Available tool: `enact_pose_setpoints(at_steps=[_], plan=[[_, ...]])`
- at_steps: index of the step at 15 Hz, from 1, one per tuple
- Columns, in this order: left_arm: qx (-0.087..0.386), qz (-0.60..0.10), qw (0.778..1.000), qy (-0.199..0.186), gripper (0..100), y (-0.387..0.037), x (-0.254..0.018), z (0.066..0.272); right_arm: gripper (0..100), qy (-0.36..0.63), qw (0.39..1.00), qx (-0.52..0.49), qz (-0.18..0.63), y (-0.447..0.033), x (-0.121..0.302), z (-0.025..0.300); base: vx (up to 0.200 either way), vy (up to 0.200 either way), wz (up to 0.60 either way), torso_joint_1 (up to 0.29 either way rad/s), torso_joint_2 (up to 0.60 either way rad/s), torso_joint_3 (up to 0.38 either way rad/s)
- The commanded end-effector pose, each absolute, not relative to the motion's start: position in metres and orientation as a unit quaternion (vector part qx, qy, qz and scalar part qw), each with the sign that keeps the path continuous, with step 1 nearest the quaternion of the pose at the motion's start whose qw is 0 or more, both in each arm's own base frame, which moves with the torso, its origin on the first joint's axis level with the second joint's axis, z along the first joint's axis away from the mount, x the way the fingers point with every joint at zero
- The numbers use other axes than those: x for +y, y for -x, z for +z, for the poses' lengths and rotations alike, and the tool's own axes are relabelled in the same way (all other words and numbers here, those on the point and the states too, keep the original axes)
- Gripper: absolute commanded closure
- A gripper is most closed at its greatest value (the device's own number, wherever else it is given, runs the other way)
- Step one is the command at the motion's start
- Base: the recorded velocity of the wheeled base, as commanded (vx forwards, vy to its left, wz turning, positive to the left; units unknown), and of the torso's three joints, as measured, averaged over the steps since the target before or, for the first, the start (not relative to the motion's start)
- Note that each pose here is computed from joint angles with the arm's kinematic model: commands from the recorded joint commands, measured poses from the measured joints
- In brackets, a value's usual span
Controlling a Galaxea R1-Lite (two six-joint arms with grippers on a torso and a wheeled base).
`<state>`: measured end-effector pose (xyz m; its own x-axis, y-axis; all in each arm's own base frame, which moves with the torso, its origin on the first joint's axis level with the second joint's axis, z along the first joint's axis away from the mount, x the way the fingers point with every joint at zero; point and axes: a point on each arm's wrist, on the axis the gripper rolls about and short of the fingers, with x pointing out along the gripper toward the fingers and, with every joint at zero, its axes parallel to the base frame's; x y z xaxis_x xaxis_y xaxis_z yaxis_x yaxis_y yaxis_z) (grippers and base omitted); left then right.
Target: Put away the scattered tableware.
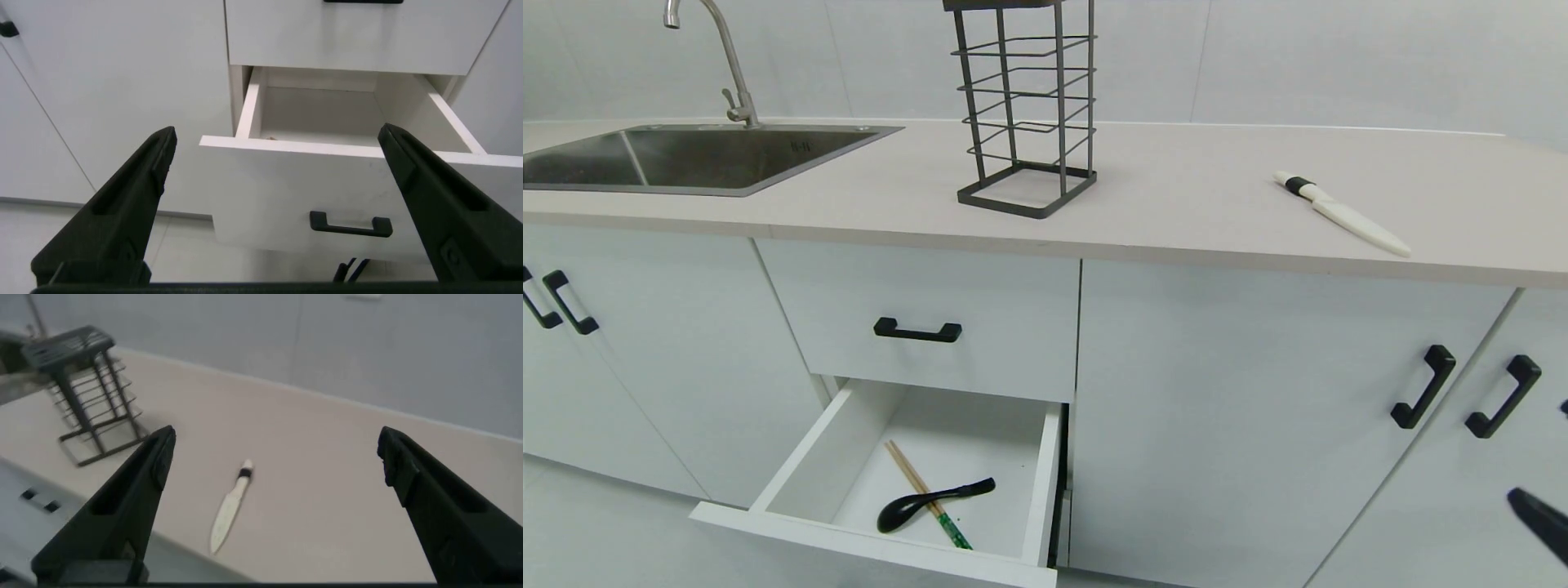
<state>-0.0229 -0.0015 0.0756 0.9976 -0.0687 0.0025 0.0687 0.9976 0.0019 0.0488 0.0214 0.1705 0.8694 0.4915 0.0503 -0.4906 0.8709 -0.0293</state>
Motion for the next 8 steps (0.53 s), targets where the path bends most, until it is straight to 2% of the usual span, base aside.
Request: enact_pose_setpoints(at_steps=[1, 5, 8], plan=[[-0.001, -0.035, 0.999, -0.001, 0, 0.023, -0.002, 0.076, 0, 0.007, 0.98, -0.13, 0.148, -0.013, 0.006, 0.177, 0.0, 0.0, 0.0, 0.0, 0.0, 0.0], [-0.001, -0.035, 0.999, -0.001, 0, 0.023, -0.002, 0.076, 0, 0.023, 0.975, -0.196, 0.104, 0.017, 0.003, 0.168, 0.0, 0.0, 0.0, 0.0, 0.0, 0.0], [-0.001, -0.034, 0.999, -0.001, 0, 0.023, -0.002, 0.076, 0, 0.045, 0.976, -0.195, 0.082, 0.024, 0.004, 0.136, 0.0, 0.0, 0.0, 0.0, 0.0, 0.0]])
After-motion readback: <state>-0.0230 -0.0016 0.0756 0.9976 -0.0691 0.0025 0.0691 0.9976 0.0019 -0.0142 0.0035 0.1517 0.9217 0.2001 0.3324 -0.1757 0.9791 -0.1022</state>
